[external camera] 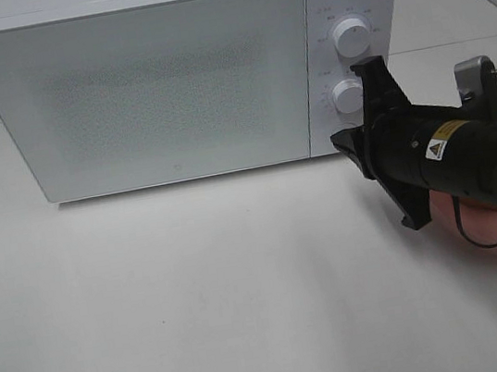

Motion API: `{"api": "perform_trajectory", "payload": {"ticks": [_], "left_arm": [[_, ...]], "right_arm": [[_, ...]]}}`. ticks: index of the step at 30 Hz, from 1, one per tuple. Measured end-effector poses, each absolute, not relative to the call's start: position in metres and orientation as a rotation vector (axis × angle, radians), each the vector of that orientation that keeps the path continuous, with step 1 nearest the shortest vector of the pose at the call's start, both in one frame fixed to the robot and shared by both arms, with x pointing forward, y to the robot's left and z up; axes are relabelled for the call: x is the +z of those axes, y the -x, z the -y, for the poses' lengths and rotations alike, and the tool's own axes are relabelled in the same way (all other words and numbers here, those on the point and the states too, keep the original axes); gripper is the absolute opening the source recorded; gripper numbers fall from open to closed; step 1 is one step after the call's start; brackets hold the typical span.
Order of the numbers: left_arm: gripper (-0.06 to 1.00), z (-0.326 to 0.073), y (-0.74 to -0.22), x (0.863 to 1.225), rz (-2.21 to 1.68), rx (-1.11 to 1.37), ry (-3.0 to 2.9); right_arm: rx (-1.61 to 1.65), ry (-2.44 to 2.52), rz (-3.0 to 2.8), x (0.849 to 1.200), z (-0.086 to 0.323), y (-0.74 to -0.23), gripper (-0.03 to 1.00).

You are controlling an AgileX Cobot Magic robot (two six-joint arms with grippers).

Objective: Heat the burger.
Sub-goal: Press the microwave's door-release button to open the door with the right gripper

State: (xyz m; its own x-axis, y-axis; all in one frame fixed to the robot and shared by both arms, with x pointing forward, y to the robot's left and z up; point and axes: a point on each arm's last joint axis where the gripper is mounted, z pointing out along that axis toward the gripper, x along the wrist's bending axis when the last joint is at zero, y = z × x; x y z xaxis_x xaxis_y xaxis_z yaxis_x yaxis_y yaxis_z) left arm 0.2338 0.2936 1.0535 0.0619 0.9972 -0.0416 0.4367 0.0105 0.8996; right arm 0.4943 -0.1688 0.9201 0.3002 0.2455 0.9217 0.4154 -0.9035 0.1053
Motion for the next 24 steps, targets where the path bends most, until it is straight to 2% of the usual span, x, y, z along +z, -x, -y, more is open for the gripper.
{"api": "perform_trajectory", "payload": {"ticks": [17,24], "left_arm": [[0.0,-0.294,-0.234,1.054,-1.488,0.888,-1.543],[0.0,-0.294,-0.234,1.054,-1.488,0.888,-1.543]], "right_arm": [[-1.638,2.552,0.376,0.883,0.178,-0.505,0.01],[-1.667,2.547,0.395,0.881,0.172,-0.516,0.01]]}}
